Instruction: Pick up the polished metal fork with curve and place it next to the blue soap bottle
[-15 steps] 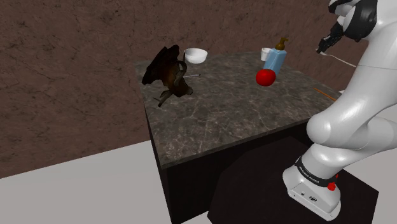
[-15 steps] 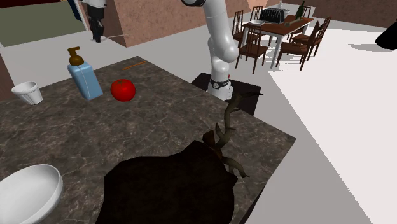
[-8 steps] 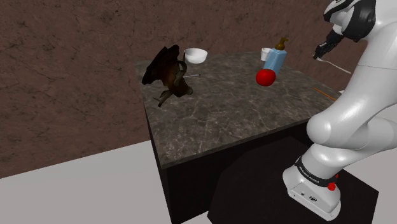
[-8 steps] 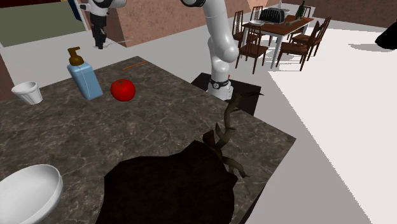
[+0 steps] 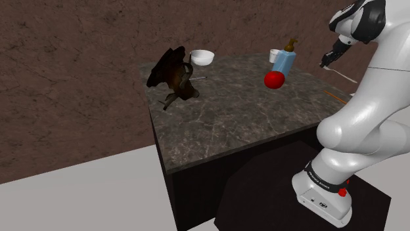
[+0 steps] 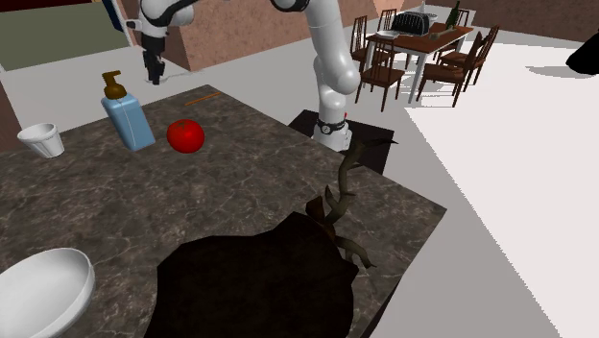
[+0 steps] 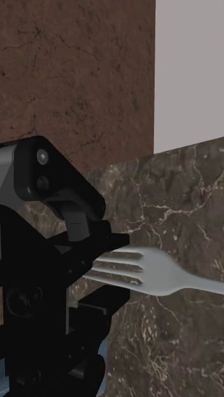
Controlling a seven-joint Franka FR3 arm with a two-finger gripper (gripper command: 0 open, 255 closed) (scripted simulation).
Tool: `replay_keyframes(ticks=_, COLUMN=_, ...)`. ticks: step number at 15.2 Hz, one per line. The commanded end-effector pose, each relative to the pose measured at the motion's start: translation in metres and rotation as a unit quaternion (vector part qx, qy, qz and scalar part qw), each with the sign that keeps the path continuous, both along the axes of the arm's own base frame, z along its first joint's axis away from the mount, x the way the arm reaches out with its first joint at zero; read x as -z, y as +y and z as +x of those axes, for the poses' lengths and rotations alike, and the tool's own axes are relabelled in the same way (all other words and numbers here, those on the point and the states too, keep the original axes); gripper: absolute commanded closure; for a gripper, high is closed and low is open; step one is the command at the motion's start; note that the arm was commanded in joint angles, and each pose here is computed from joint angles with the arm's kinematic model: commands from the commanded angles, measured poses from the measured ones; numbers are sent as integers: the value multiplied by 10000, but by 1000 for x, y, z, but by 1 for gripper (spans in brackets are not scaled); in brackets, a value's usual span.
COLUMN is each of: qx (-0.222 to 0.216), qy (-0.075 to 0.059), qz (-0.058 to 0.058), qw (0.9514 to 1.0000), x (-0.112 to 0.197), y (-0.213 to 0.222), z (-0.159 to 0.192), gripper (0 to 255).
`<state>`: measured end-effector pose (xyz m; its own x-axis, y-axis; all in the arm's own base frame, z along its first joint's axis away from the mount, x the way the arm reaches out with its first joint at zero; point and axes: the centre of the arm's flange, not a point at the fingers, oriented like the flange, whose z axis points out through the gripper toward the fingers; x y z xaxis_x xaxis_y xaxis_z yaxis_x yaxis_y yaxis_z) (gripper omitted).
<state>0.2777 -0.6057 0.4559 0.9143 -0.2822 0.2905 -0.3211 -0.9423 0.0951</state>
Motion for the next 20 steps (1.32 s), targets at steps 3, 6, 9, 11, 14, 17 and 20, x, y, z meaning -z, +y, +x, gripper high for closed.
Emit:
replay_keyframes(ticks=3, qx=0, qy=-2, qz=-3, qw=10000, x=21, y=-1, z=1, gripper=255)
replay_keyframes(ticks=6, qx=0, qy=-2, qz=-3, qw=10000, x=36, y=-1, z=1, gripper=255)
replay_keyframes(ticks=9, qx=0, qy=-2, qz=-3, qw=10000, x=52, y=-1, z=1, gripper=255)
replay_keyframes(ticks=11, qx=0, qy=-2, qz=-3, qw=10000, x=63, y=-1, z=1, gripper=255)
replay_keyframes(ticks=14, qx=0, qy=-2, qz=-3, qw=10000, x=79, y=-1, z=1, gripper=255)
replay_keyframes(ticks=17, qx=0, qy=-2, qz=-3, qw=10000, x=95, y=-1, z=1, gripper=255)
replay_keyframes(ticks=20, qx=0, qy=-2, qz=-3, qw=10000, x=110, y=-1, z=1, gripper=255)
